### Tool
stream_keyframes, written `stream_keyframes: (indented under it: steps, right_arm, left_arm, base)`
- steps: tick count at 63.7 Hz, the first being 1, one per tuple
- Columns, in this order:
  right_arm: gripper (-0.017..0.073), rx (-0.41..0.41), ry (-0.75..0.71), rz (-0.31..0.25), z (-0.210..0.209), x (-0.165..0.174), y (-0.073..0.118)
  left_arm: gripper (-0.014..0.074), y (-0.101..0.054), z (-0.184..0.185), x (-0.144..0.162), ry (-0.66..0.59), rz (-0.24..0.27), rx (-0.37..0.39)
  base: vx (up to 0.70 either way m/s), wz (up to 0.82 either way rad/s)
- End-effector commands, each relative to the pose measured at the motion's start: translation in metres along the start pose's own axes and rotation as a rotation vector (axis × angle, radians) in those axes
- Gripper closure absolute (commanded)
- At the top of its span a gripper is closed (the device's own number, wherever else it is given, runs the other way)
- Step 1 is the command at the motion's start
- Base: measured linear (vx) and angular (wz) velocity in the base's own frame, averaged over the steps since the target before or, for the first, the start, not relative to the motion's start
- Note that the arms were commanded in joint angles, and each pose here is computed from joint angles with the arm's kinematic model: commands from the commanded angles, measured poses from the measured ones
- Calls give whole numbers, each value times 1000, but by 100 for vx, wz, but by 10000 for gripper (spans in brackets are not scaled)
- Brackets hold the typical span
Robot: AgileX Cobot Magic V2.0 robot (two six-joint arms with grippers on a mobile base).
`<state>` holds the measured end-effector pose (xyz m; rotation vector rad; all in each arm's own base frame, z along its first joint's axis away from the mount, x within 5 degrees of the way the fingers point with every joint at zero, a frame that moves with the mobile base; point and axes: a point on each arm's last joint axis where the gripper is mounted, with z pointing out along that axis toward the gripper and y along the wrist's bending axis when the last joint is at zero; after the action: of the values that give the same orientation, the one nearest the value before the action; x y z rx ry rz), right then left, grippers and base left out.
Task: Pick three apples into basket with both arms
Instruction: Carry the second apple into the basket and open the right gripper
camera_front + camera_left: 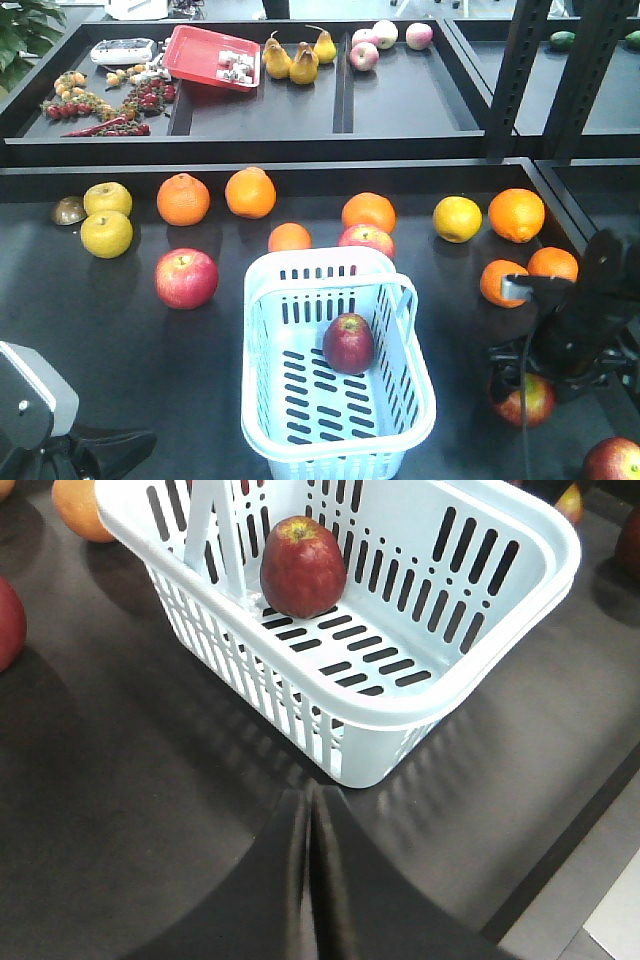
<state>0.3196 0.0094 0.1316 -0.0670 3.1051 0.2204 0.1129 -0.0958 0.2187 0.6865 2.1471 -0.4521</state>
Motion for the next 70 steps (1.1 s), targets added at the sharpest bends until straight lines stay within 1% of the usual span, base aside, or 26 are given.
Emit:
stream_keyframes:
  steps: [1,2,8,13,14,16,20,22,25,30,33,37,42,47,53,56,57,60,63,67,70]
  right_arm:
    - [562,-6,-125,-39,-50,2,8]
    - [575,-7,-136,-42,-57,4,9]
    - [568,-14,-229,-61,-100,20,17]
    - [566,-40,-290,-76,-130,37,25]
    - [566,-56,-297,-79,-135,41,28]
    - [565,-78,-327,-100,-147,49,34]
    - [564,-130,-364,-168,-161,62,51]
    - [563,-172,-387,-196,-167,68,61]
    - [562,-213,-403,-244,-168,74,76]
    - [560,-274,-445,-295,-165,80,99]
    - [557,-287,-464,-310,-161,80,107]
    - [543,-295,-474,-347,-153,81,120]
    - [505,-302,-490,-371,-145,77,131]
    - [434,-330,-508,-380,-140,71,142]
    - [287,-355,-522,-404,-131,65,152]
    - [190,-371,-515,-400,-126,63,156]
    - [176,-372,-515,-404,-126,62,156]
    - [79,-380,-507,-389,-121,59,158]
    - [4,-385,-497,-374,-116,56,159]
    - [-90,-384,-483,-365,-111,54,159]
    - [-136,-380,-480,-360,-108,52,159]
  left_arm:
    - [601,-1,-4,-15,-98,-20,2]
    - [601,-1,-4,-15,-98,-20,2]
    - [601,-1,-4,-15,-100,-20,2]
    - [601,-1,-4,-15,-100,-20,2]
    - [601,-1,-4,-15,-100,-20,2]
    - [601,-1,-4,-15,-100,-20,2]
    - [601,-1,-4,-15,-101,-20,2]
    - [601,-1,-4,-15,-101,-20,2]
    - [601,-1,-4,-15,-103,-20,2]
    - [601,-1,-4,-15,-106,-20,2]
    - [601,-1,-4,-15,-106,-20,2]
    - [601,-1,-4,-15,-106,-20,2]
    - [601,-1,-4,-15,-106,-20,2]
    - [601,-1,-4,-15,-106,-20,2]
    - [601,-1,-4,-15,-106,-20,2]
    - [601,-1,-4,-15,-107,-20,2]
    - [601,-1,-4,-15,-107,-20,2]
    - [601,-1,-4,-15,-107,-20,2]
    - [601,-1,-4,-15,-107,-20,2]
    - [601,-1,-4,-15,-107,-20,2]
    - [601,-1,-4,-15,-107,-20,2]
  base:
    - [0,0]
    - [0,0]
    - [0,0]
    - [0,0]
    - [0,0]
    - [0,0]
    - [0,0]
    - [0,0]
    - [0,0]
    - [0,0]
    - [0,0]
    - [0,0]
    - [0,0]
    - [0,0]
    - [0,0]
    - [0,0]
    - [0,0]
    - [0,0]
    - [0,0]
    - [0,0]
    - [0,0]
